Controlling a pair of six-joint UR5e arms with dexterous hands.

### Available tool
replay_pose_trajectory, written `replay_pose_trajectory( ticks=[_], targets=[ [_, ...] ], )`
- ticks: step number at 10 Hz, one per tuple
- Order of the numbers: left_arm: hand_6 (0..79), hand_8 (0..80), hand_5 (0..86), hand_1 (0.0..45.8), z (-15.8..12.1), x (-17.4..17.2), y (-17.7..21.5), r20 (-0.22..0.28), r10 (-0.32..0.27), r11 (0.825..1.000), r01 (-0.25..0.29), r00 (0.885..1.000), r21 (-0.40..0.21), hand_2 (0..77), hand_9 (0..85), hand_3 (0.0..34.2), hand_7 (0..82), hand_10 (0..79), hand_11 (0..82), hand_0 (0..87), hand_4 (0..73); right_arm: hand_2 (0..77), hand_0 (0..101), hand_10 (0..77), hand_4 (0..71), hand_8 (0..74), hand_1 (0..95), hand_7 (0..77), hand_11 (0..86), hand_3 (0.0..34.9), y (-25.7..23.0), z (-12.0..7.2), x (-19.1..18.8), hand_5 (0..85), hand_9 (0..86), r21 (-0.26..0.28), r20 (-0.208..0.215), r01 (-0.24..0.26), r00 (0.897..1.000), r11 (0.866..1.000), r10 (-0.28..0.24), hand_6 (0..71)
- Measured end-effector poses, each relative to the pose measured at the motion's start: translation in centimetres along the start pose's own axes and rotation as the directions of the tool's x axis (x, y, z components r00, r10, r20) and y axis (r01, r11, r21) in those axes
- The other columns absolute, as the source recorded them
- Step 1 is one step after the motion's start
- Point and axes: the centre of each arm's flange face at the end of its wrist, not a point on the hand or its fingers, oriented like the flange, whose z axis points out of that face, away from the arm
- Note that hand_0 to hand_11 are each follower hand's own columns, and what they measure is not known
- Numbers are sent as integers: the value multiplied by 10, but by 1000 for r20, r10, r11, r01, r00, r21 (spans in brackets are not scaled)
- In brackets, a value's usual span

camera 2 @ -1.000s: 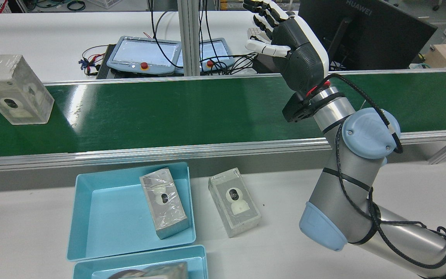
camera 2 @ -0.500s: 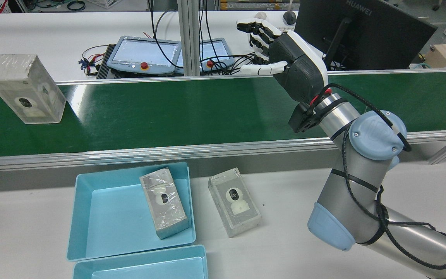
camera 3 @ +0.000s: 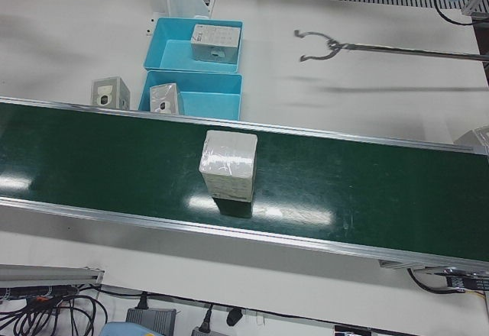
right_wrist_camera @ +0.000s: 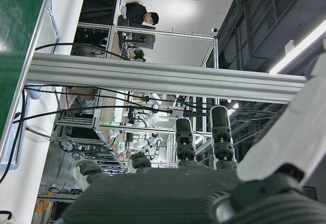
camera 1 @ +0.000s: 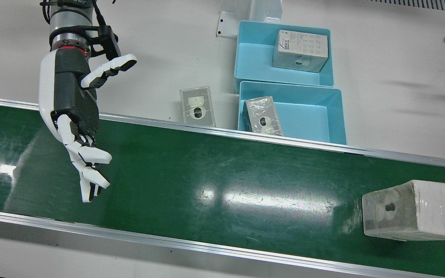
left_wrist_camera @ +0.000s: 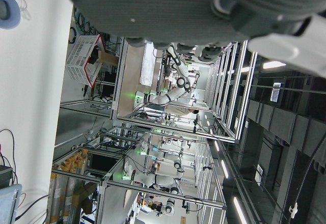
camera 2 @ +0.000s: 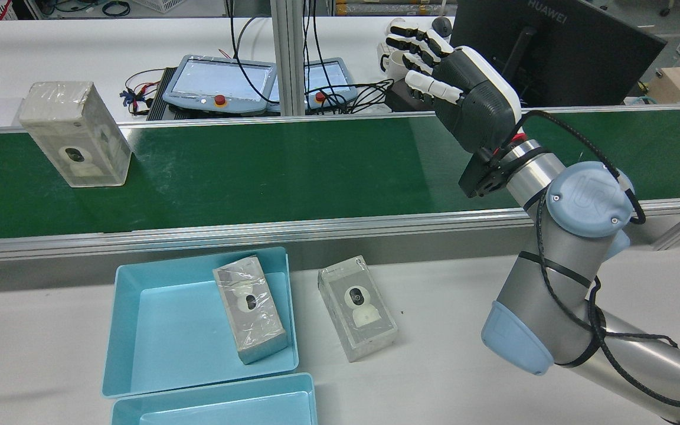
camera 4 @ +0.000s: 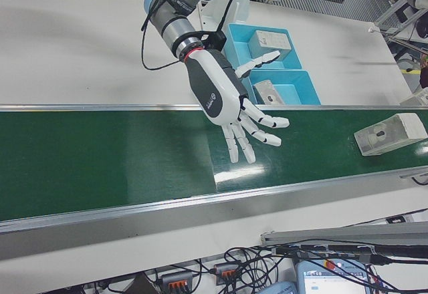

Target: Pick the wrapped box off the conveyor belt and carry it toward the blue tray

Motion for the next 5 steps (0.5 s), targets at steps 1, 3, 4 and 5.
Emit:
replay_pose_trajectory(
  ticks=[1,3,4,5],
  targets=[
    [5,5,5,0,0,0,0,0,0,1000,0,1000,0,11,0,0,5,5,0,0,0,125,355,11,60,0,60,202,11,301,0,-1,0,267,38,-1,0,-1,1000,1000,1,0],
    [5,0,5,0,0,0,0,0,0,1000,0,1000,0,11,5,0,5,5,0,0,5,125,355,11,60,0,60,202,11,301,0,-1,4,267,38,0,-6,-2,1000,1000,2,0],
    [5,5,5,0,0,0,0,0,0,1000,0,1000,0,11,0,0,5,0,0,0,5,136,355,11,76,0,71,202,11,301,1,0,6,273,38,0,-8,-2,1000,1000,2,0],
    [5,5,5,0,0,0,0,0,0,1000,0,1000,0,11,0,0,5,0,0,0,5,147,356,11,82,0,71,202,16,301,2,0,6,273,38,-3,-8,-4,1000,1000,4,0]
  ],
)
